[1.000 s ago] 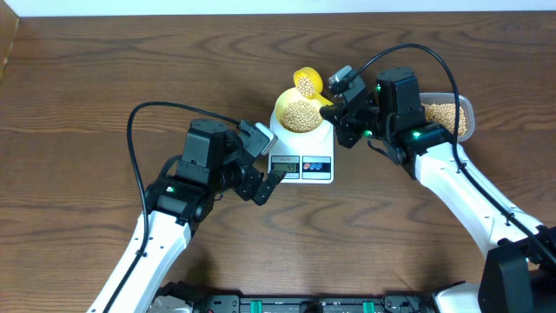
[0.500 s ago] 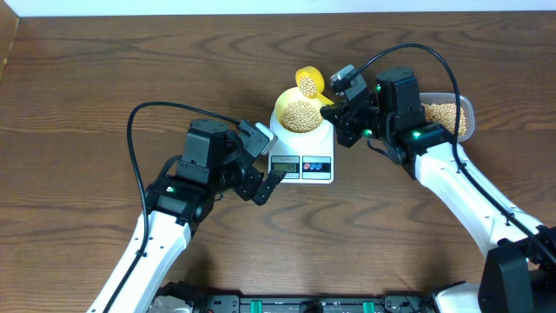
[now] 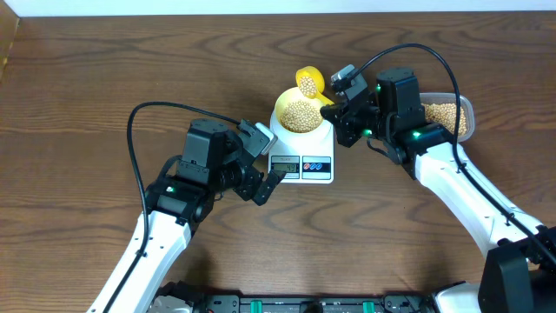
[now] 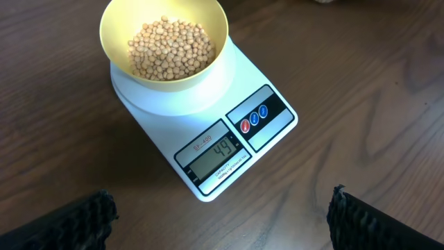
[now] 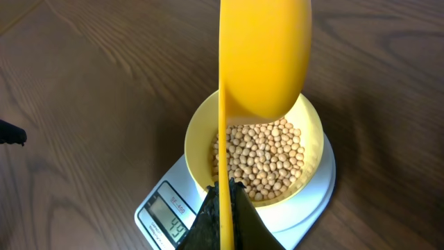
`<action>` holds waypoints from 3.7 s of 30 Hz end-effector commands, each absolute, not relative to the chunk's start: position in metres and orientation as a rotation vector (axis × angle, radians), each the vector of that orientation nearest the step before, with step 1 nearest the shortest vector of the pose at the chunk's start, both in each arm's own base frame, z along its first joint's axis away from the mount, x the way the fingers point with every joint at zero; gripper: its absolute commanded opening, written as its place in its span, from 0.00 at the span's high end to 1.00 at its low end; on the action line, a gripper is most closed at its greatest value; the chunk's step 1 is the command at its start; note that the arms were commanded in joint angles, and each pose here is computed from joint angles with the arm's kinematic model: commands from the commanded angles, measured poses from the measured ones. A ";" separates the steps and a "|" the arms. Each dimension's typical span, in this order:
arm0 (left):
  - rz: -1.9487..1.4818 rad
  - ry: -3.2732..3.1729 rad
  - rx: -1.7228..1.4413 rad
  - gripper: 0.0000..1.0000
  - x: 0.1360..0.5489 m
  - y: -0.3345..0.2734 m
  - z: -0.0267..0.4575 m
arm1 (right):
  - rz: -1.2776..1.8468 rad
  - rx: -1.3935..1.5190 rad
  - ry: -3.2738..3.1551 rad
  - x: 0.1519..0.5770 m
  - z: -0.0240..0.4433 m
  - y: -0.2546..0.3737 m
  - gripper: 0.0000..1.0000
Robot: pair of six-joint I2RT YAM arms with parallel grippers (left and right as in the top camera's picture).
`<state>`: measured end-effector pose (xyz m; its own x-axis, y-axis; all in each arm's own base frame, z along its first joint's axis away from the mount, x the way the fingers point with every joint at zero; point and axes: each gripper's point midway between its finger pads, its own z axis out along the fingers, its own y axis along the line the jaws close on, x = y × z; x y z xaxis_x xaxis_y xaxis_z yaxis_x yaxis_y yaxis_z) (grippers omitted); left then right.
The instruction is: Scoop item into bowl and weigh 50g on scale
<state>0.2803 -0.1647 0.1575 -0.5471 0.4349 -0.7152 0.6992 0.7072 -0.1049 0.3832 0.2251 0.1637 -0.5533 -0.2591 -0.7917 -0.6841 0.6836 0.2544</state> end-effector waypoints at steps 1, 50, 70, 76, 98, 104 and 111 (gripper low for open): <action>-0.506 2.237 0.883 0.00 0.278 -0.164 0.151 | 0.720 -0.716 2.124 0.383 0.169 0.227 0.99; -0.506 2.237 0.883 0.00 0.278 -0.164 0.151 | 0.700 -0.636 2.177 0.386 0.163 0.222 0.99; -0.505 2.237 0.883 0.00 0.278 -0.164 0.151 | 0.694 -0.636 2.199 0.384 0.158 0.223 0.99; -0.505 2.237 0.883 0.00 0.278 -0.164 0.151 | 0.707 -0.625 2.207 0.384 0.156 0.225 0.99; -0.505 2.237 0.883 0.00 0.278 -0.164 0.151 | 1.003 -0.349 2.305 0.374 0.165 0.232 0.99; -0.506 2.237 0.883 0.00 0.278 -0.164 0.151 | 1.047 -0.325 2.313 0.372 0.166 0.234 0.99; -0.505 2.237 0.883 0.00 0.278 -0.164 0.151 | 1.070 -0.268 2.326 0.374 0.167 0.234 0.99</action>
<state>0.2803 -0.1647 0.1575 -0.5471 0.4349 -0.7152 0.6992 0.7072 -0.1049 0.3734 0.2325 0.1662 -0.8073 0.0277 -0.5895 -0.4196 0.6754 0.6064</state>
